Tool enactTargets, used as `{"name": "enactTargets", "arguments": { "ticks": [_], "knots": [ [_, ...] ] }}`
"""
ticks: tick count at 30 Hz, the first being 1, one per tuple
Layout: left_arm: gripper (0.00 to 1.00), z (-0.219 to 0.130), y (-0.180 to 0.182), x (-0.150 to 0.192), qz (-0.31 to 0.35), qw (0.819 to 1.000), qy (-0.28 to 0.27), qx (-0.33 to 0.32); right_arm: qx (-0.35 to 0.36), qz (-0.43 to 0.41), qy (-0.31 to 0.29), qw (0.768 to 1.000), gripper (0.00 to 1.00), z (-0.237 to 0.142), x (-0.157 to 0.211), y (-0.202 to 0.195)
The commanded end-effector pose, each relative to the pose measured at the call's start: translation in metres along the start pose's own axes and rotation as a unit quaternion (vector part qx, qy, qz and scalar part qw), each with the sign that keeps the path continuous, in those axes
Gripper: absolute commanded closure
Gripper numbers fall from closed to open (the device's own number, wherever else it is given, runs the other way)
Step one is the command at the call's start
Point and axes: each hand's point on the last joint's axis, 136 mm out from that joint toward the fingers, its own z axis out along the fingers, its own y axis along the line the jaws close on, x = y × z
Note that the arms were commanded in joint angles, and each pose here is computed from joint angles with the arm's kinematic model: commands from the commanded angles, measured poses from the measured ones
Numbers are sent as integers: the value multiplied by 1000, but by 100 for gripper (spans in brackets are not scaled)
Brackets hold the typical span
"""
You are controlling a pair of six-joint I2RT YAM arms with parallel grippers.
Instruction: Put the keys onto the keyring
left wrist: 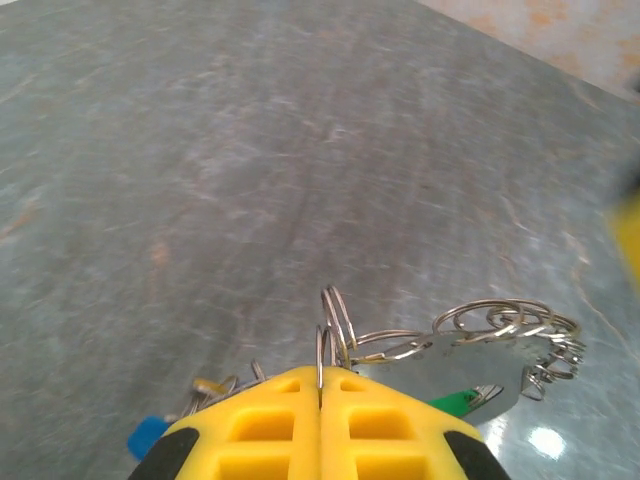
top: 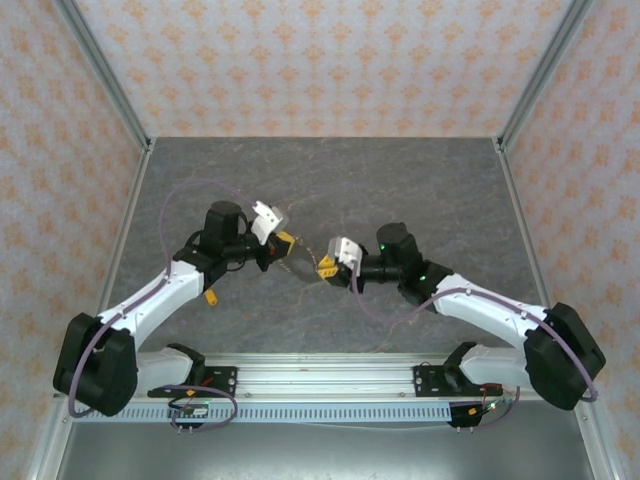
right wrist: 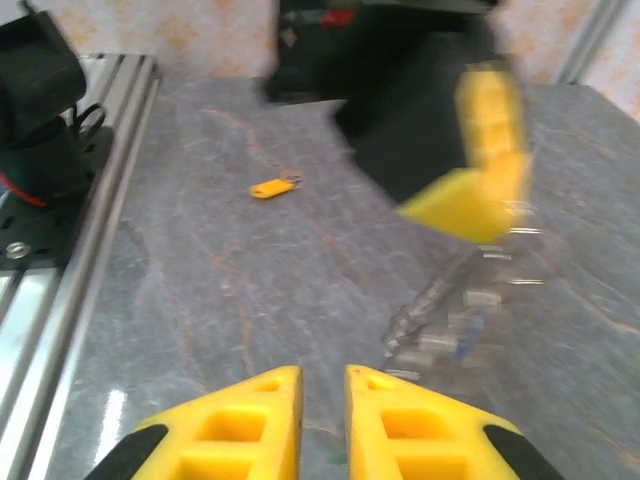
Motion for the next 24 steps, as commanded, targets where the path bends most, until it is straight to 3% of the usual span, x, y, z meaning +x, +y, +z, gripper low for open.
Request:
{"name": "enactTargets", "arguments": {
  "ticks": [1, 8, 13, 20, 24],
  "knots": [
    [100, -7, 33, -55, -5, 996, -71, -49, -17, -23, 7, 1000, 83, 19, 0, 24],
    [100, -8, 86, -80, -49, 990, -83, -104, -70, -23, 22, 997, 84, 99, 2, 61],
    [100, -14, 104, -96, -48, 988, -83, -119, -58, -5, 26, 998, 84, 172, 8, 55],
    [100, -32, 133, -103, -68, 981, -89, -160, -57, 38, 32, 997, 84, 248, 16, 43],
    [100, -38, 136, -103, -65, 980, -77, -173, -39, 74, 78, 993, 84, 282, 26, 33]
  ]
}}
